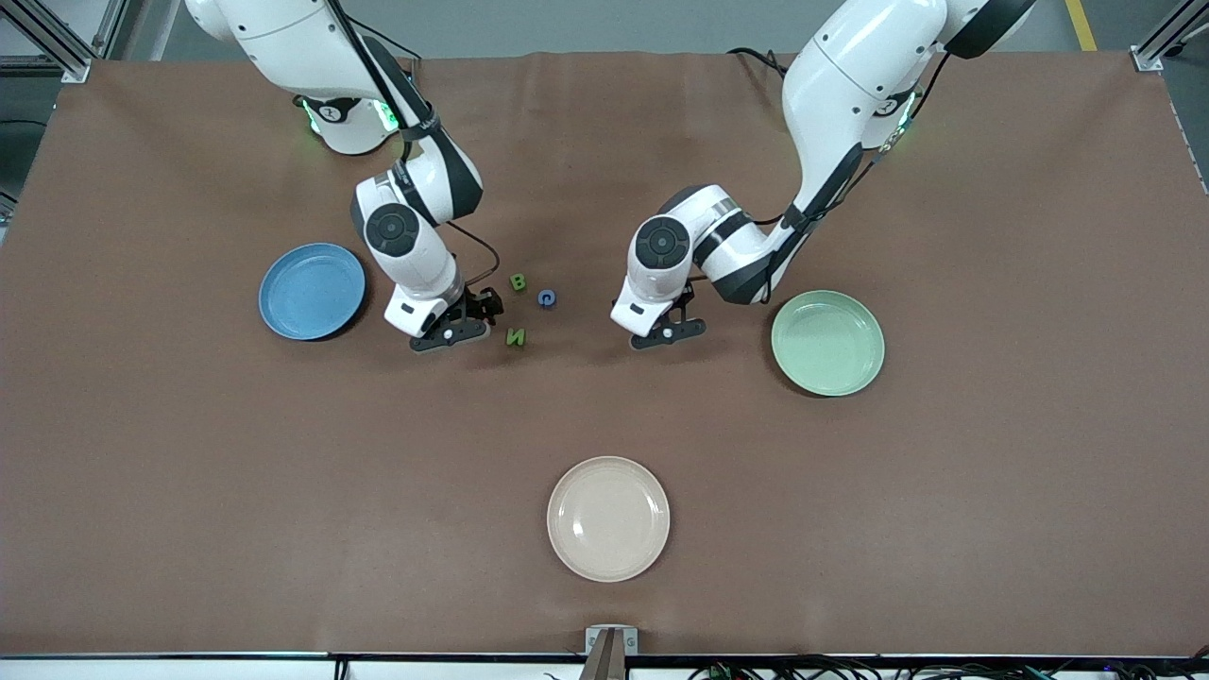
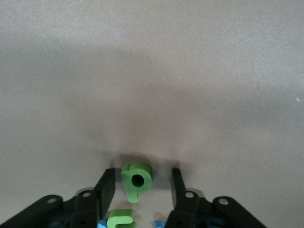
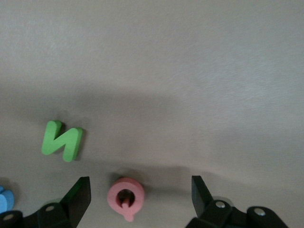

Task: Sort uppercase to blue plate, lowercase to green plate
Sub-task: 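Close the right gripper on the q while the left gripper grasps the p, then drop the q on the blue plate while the left gripper drops the p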

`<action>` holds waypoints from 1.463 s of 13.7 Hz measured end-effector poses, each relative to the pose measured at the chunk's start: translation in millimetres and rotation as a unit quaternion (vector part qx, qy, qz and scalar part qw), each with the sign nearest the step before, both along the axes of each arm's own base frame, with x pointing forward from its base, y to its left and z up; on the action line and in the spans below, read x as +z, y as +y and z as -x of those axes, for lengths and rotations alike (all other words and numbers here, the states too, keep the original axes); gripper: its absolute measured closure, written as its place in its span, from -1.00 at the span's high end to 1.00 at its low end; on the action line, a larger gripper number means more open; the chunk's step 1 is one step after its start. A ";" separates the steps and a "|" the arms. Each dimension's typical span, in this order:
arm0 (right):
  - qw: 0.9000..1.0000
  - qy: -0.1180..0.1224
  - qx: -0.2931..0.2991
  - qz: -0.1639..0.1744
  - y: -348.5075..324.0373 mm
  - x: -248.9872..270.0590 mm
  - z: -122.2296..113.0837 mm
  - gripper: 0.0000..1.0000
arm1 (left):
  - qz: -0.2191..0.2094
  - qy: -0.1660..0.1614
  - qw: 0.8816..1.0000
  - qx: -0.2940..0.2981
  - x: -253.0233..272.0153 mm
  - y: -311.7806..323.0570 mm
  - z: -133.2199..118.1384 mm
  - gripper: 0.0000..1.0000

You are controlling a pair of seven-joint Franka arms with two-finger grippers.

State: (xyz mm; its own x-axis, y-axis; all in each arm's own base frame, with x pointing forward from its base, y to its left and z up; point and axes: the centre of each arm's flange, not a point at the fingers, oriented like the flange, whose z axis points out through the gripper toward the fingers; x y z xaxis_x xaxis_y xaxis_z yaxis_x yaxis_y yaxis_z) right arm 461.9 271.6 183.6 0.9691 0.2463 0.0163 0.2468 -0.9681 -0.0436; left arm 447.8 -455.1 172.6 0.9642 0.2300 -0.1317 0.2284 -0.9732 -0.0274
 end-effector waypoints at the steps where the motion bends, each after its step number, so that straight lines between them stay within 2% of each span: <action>1: 1.000 0.001 0.001 0.001 2.2 -3.6 2.0 0.87 | 0.000 0.000 1.000 0.000 -0.1 0.3 0.5 0.02; 2: 1.000 0.002 0.001 0.002 2.7 -5.2 2.8 0.86 | 0.000 0.000 1.000 0.000 0.6 0.2 0.5 -0.09; 3: 1.000 0.002 0.001 0.002 2.3 -5.6 3.0 0.85 | -0.001 0.000 1.000 0.000 0.2 0.5 1.0 -0.09; 6: 1.000 0.005 0.000 0.004 0.4 -7.8 5.0 0.80 | 0.000 -0.001 1.000 -0.001 1.2 0.5 1.5 -0.30; 7: 1.000 0.007 0.000 0.005 -0.5 -9.2 6.5 0.77 | 0.000 -0.001 1.000 -0.001 1.1 0.5 1.6 -0.30; 8: 1.000 0.008 0.001 0.006 -1.0 -10.3 7.8 0.77 | 0.000 -0.001 1.000 -0.001 1.8 0.3 1.7 -0.44; 12: 1.000 0.011 0.005 0.008 1.2 -12.6 12.5 0.70 | -0.001 -0.001 1.000 -0.001 2.8 1.3 2.3 -0.44; 15: 1.000 0.013 0.005 0.008 1.4 -13.6 13.9 0.66 | -0.015 -0.003 1.000 -0.001 23.0 7.9 -3.0 -0.44; 16: 1.000 0.012 0.005 0.009 1.0 -13.5 13.6 0.55 | -0.024 -0.003 1.000 -0.004 35.8 11.9 -5.0 -0.44; 19: 1.000 0.012 0.004 0.009 0.2 -13.2 13.0 0.42 | -0.033 -0.005 0.999 -0.020 77.8 35.2 -21.7 -0.44; 20: 1.000 0.011 0.004 0.008 0.7 -12.1 12.8 0.26 | -0.030 -0.003 0.999 -0.024 88.6 48.5 -29.9 -0.44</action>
State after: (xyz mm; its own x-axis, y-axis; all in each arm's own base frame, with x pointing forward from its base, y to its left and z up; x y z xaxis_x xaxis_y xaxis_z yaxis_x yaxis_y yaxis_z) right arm 449.2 272.4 171.5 0.9669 0.2550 -0.0090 0.2546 -0.9665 -0.0337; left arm 477.7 -406.6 261.2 0.9752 0.1898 -0.1135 0.1809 -0.9799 -0.0842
